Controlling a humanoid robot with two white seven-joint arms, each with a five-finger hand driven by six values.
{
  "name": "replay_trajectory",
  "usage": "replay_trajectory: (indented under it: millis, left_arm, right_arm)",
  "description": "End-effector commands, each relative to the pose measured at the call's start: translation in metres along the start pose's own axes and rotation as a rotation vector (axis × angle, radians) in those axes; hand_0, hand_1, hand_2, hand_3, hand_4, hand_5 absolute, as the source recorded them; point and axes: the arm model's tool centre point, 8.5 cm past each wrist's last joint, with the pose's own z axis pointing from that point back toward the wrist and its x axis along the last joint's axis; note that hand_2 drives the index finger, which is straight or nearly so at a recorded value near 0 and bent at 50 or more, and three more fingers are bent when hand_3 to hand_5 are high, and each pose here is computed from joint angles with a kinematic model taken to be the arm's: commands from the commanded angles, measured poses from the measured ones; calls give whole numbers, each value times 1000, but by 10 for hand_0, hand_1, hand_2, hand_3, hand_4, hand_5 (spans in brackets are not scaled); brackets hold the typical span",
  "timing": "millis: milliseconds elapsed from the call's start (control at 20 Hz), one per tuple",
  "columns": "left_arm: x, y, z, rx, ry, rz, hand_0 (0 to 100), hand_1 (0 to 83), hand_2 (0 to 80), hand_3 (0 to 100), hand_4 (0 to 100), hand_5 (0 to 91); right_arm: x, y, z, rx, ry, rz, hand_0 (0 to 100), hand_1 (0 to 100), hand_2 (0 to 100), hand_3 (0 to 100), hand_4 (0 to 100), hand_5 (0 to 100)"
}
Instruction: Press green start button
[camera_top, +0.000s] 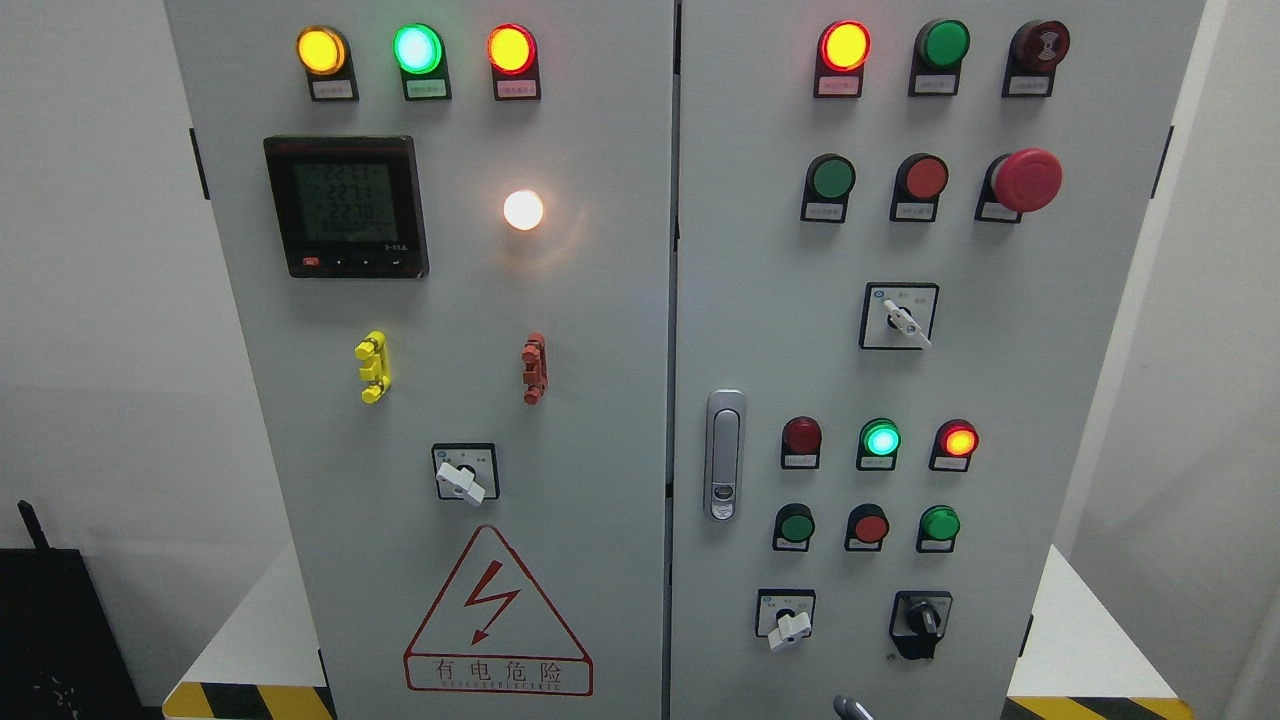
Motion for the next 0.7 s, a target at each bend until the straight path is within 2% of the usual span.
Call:
replay_trajectory:
  millis: [0, 400, 650]
  left_arm:
    - [0, 0, 0, 0, 0, 0, 120, 556, 0, 0, 0, 0]
    - [0, 0, 0, 0, 0, 0, 120, 556, 0, 0, 0, 0]
    - [0, 0, 0, 0, 0, 0, 120, 556, 0, 0, 0, 0]
  right_arm:
    - [-1, 1, 0, 2, 2, -1, 0, 195, 0, 0, 0, 0]
    - [1, 0, -1, 3, -4, 10, 0, 198, 0, 0, 0, 0]
    - [5, -1, -6, 17, -21, 97, 0, 256, 0, 0, 0, 0]
